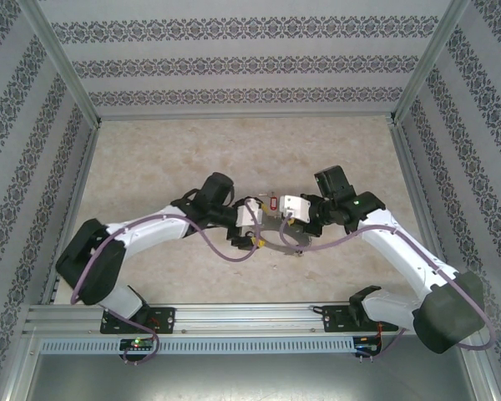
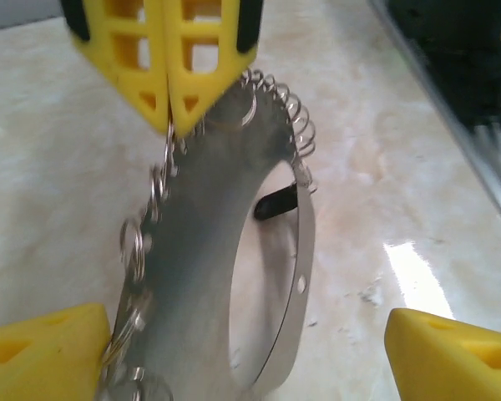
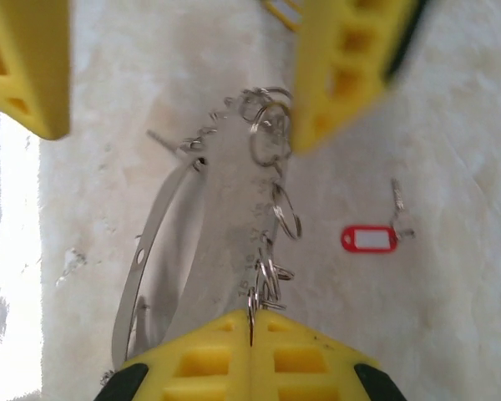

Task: Put the keys on the keyring

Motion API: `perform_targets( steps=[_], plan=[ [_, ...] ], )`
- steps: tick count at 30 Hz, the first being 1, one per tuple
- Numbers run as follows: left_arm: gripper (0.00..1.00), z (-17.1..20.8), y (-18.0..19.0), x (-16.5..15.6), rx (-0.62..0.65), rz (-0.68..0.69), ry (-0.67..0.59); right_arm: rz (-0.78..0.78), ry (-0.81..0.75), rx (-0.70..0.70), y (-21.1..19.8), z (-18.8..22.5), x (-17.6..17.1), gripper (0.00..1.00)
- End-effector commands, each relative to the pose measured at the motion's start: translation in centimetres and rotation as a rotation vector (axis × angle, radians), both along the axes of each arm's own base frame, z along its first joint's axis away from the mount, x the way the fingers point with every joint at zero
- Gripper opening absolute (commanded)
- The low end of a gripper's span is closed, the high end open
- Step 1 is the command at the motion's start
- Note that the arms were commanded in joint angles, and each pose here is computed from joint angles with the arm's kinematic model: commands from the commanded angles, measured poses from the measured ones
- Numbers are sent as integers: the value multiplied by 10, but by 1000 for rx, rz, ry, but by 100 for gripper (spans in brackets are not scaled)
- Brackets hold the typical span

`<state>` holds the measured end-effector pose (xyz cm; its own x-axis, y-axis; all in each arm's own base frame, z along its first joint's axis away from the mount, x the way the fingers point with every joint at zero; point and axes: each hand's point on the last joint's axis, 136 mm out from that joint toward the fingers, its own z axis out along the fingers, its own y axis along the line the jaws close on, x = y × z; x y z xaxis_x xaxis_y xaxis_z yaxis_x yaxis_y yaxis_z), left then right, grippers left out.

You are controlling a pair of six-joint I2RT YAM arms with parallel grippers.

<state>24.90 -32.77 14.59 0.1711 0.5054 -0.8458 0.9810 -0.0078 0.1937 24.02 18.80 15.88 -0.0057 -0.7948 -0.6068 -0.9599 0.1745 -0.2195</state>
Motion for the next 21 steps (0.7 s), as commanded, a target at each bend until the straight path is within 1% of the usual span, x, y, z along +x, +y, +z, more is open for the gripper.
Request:
perform_targets(
  steps=[1,2,4,9,10,12,15,18,21],
  plan=[
    [86,52,13,40,-143,200,-186,-274,99,52,-6,17,18,0],
    [86,55,17,43,-145,234,-205,-327,134,74,-7,20,20,0],
    [86,56,21,43,-153,264,-202,-442,191,118,-10,25,26,0],
    [83,50,22,50,-199,344,-124,-708,302,203,-18,34,43,0],
    [83,50,22,51,-220,358,-112,-742,340,225,-16,34,44,0],
    [81,51,17,51,-260,357,-75,-727,402,269,-6,37,40,0],
    [79,44,3,47,-273,323,-16,-712,404,301,1,37,39,0],
    [79,32,-13,36,-284,278,29,-716,427,277,-1,25,39,0],
    [80,13,-30,18,-255,214,79,-702,462,251,1,13,35,0]
  ],
)
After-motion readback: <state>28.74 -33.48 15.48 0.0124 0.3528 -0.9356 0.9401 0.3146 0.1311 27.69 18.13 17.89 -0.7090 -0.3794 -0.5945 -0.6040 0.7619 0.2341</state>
